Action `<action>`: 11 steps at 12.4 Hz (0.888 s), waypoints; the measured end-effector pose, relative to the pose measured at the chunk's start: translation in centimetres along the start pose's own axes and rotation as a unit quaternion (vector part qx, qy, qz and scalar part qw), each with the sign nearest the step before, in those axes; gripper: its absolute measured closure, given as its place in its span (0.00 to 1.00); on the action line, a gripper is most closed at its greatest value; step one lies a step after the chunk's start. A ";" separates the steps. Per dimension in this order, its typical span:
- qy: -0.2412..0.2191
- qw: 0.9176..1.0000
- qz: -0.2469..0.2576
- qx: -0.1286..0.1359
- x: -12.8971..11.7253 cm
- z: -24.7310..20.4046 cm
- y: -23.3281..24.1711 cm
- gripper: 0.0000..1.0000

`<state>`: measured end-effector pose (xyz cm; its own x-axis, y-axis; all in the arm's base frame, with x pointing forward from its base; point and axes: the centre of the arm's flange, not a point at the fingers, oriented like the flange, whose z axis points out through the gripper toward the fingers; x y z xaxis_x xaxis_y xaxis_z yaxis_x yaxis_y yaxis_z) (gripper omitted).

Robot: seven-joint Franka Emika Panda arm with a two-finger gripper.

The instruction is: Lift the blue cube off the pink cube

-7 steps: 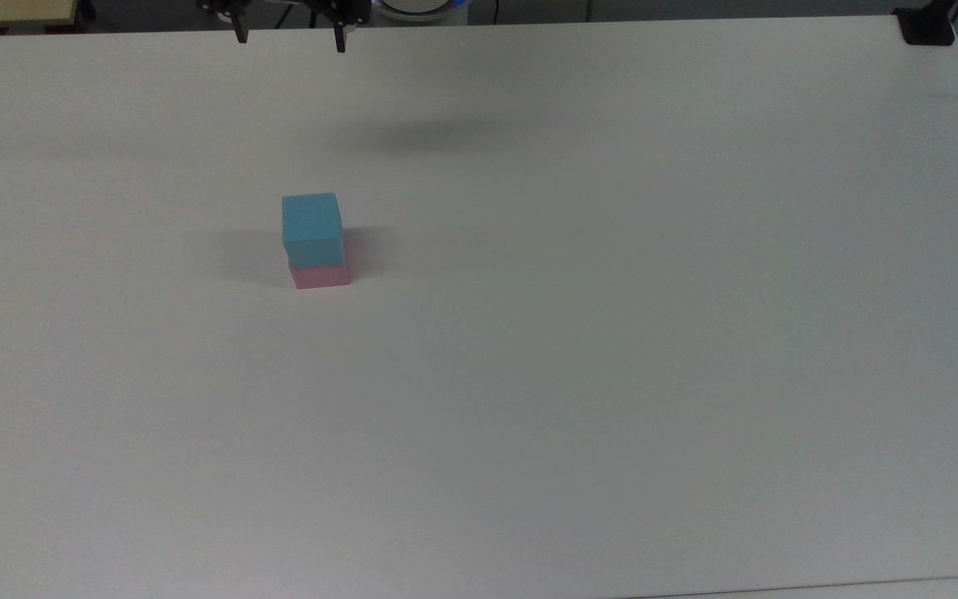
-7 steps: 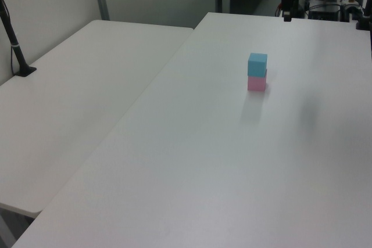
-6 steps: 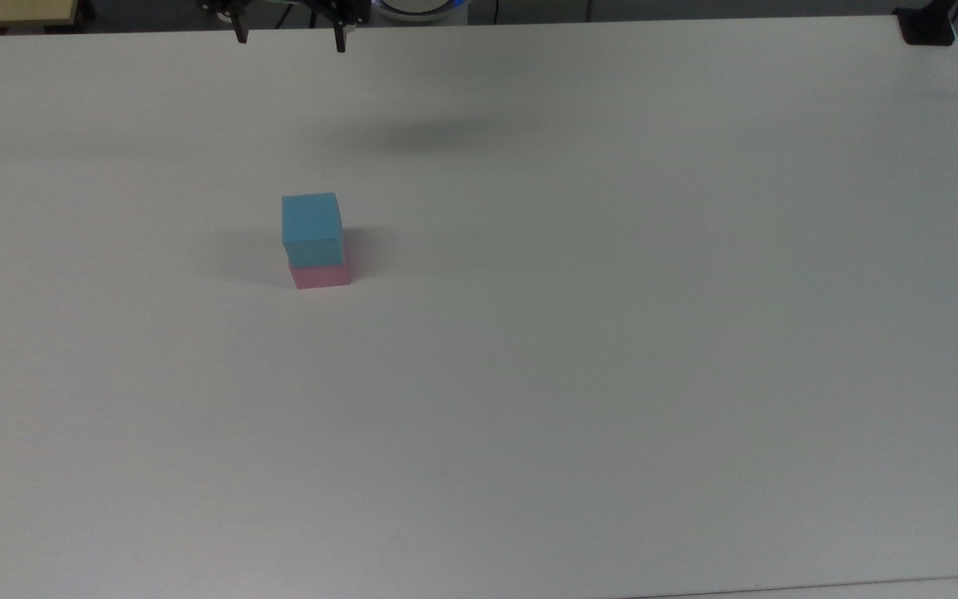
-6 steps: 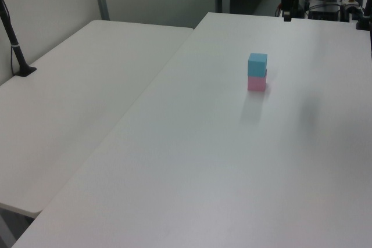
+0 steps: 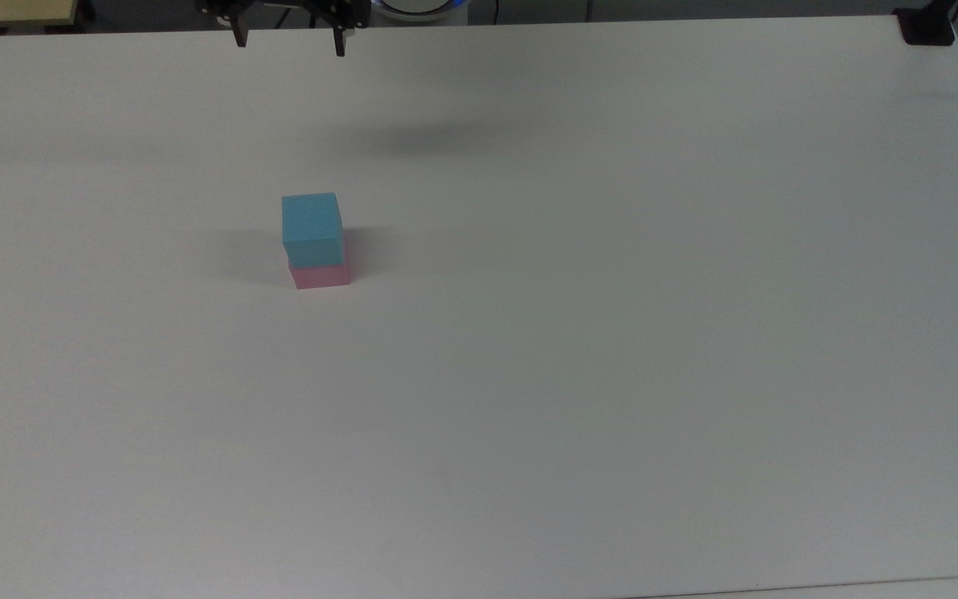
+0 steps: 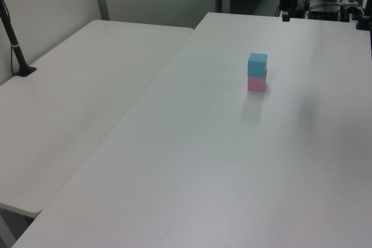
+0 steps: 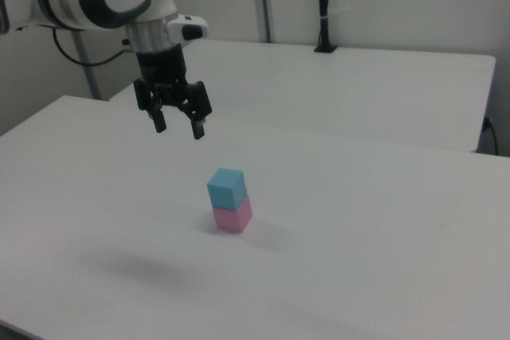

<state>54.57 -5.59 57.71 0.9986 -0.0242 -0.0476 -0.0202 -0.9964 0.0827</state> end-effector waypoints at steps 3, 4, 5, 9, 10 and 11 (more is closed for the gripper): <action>0.005 1.000 0.000 -0.002 1.0 -0.2 0.0 0.00; 0.003 1.000 0.000 -0.005 2.2 0.3 0.1 0.00; -0.004 1.000 -0.002 -0.010 3.9 1.5 0.2 0.00; -0.028 0.998 -0.052 -0.023 9.9 9.3 0.8 0.00; -0.026 0.998 -0.058 -0.029 10.8 11.0 0.5 0.00; -0.025 0.997 -0.064 -0.033 11.5 12.4 0.0 0.00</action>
<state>65.48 -6.85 44.83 0.9892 0.0963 -0.1106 0.1113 -0.9841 0.1386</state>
